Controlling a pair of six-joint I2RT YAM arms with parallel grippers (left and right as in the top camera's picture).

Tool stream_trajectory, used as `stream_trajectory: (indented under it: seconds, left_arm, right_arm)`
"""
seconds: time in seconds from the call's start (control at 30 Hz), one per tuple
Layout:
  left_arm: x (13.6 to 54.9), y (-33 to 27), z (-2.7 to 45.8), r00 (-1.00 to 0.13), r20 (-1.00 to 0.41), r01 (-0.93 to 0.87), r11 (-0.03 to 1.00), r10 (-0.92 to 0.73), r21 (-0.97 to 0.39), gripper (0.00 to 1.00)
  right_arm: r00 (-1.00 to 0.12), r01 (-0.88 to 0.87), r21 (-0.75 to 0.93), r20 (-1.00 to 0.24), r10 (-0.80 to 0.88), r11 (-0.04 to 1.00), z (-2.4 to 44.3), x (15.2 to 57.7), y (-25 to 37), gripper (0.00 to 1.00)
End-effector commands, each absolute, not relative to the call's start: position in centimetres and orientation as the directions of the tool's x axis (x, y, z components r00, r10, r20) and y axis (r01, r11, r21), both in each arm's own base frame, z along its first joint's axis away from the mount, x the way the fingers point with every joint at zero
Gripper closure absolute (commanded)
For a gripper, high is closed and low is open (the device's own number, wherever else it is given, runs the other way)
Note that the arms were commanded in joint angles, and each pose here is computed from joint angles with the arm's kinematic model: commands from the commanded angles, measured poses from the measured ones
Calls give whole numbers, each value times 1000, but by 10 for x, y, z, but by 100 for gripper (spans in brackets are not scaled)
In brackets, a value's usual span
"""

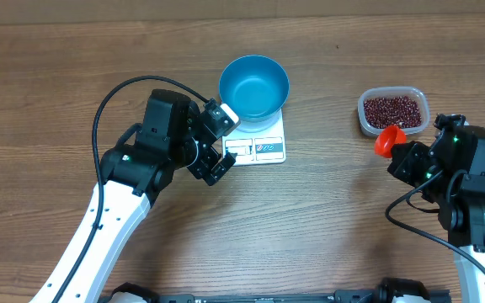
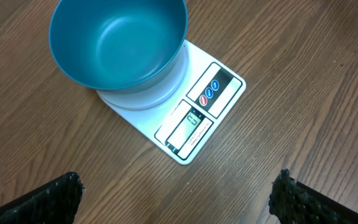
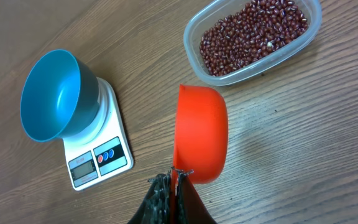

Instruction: Scoop item into bowl and weigh 150g on scale

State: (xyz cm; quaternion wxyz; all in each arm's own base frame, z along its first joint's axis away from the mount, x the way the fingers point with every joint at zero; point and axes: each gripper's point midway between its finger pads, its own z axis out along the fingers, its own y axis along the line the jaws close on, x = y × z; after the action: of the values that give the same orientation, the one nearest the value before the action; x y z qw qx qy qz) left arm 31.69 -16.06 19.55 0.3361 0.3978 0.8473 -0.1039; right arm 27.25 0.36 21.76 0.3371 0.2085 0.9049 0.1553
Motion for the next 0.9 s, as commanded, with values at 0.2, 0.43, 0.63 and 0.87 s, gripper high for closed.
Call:
stream_trajectory:
  seconds: [0.2,0.43,0.63,0.87]
  left_arm:
    - [315,-164,192,-537,-653,698,716,534,12,0]
    - [315,-163,192,-537,-653,698,716,535,13,0]
    - [315,-163,192,-537,-653,698,716,535,13,1]
    - [315,-163,192,-537,-653,698,716,535,13,1]
  right_arm:
    - [-659,265,425,-576,484,866,233,276,1,96]
    - [-660,266,424,-575,484,866,233,276,1,96]
    - [-661,267,424,-572,485,865,232,275,1,96]
    - [-663,268,424,-571,485,865,232,275,1,96]
